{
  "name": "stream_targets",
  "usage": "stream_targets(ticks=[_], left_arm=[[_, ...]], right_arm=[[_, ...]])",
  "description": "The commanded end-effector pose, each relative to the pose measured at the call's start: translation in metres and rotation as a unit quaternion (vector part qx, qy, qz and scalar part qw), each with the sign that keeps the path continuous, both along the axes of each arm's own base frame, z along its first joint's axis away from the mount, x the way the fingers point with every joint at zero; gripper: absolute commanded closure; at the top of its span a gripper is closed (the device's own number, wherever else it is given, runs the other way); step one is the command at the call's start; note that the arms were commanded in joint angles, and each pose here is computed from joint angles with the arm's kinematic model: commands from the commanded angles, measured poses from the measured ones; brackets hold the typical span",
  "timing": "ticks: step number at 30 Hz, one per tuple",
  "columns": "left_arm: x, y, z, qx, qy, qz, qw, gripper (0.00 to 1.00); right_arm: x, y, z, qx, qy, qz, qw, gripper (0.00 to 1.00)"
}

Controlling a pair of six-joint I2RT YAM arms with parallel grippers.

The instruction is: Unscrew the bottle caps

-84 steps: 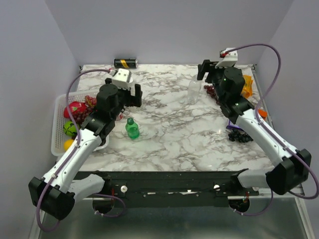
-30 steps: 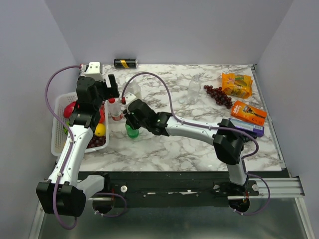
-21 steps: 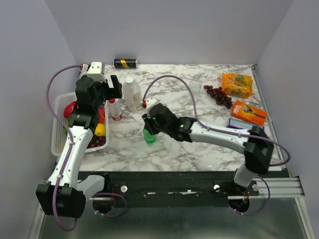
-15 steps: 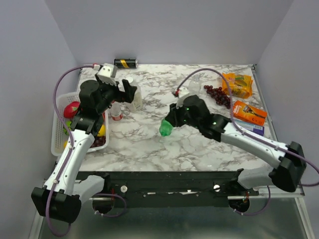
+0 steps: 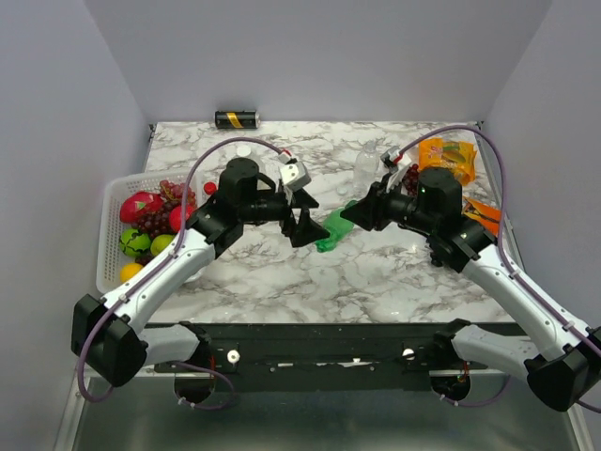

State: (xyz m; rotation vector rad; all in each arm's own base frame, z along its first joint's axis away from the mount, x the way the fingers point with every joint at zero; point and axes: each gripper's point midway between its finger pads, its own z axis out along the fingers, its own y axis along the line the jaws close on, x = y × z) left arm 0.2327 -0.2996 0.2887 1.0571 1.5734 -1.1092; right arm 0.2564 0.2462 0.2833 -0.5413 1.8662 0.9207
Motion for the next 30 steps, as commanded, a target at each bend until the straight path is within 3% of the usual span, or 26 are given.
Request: stream_targets(ticks=[1, 10, 16, 17, 18, 20, 22, 24, 25, 27, 28, 30], left_arm=[[-0.016, -0.015, -0.011, 0.019, 0.01, -0.043, 0.999, 0.01], [-0.028, -0.036, -0.04, 0.038, 0.05, -0.076, 0.995, 0.01], [-0.028, -0.042, -0.055, 0.068, 0.039, -0.071, 0.994, 0.02], [-0.027, -0.042, -0.055, 0.07, 0.034, -0.067, 0.995, 0.06], [-0.025, -0.041, -0.055, 0.073, 0.029, -0.06, 0.995, 0.23], [-0.023, -0.041, -0.058, 0.075, 0.03, -0.052, 0.995, 0.42], [-0.022, -0.044, -0.059, 0.075, 0.026, -0.047, 0.996, 0.48], [-0.024, -0.045, -0.06, 0.076, 0.023, -0.045, 0.996, 0.55], [-0.021, -0.045, -0.061, 0.077, 0.018, -0.034, 0.996, 0.57], [-0.023, -0.047, -0.065, 0.078, 0.018, -0.027, 0.996, 0.62], [-0.017, -0.048, -0.064, 0.076, 0.007, -0.011, 0.997, 0.64], [-0.015, -0.048, -0.066, 0.073, 0.022, 0.009, 0.997, 0.69]], right_arm=[[-0.023, 0.011, 0.011, 0.031, 0.015, 0.072, 0.997, 0.99], [-0.029, 0.016, 0.019, 0.054, 0.019, 0.088, 0.994, 0.99], [-0.031, 0.018, 0.025, 0.068, 0.017, 0.092, 0.993, 0.99], [-0.031, 0.018, 0.025, 0.069, 0.019, 0.095, 0.993, 0.99], [-0.032, 0.019, 0.024, 0.069, 0.02, 0.098, 0.993, 0.99], [-0.03, 0.019, 0.022, 0.067, 0.023, 0.093, 0.993, 0.99], [-0.028, 0.018, 0.022, 0.066, 0.022, 0.086, 0.994, 0.99], [-0.024, 0.016, 0.022, 0.066, 0.021, 0.071, 0.995, 0.9], [-0.023, 0.015, 0.021, 0.066, 0.022, 0.066, 0.995, 0.75], [-0.018, 0.01, 0.022, 0.066, 0.018, 0.042, 0.997, 0.55], [-0.016, 0.009, 0.024, 0.069, 0.016, 0.034, 0.997, 0.39], [-0.011, 0.001, 0.027, 0.072, 0.008, 0.0, 0.997, 0.29]])
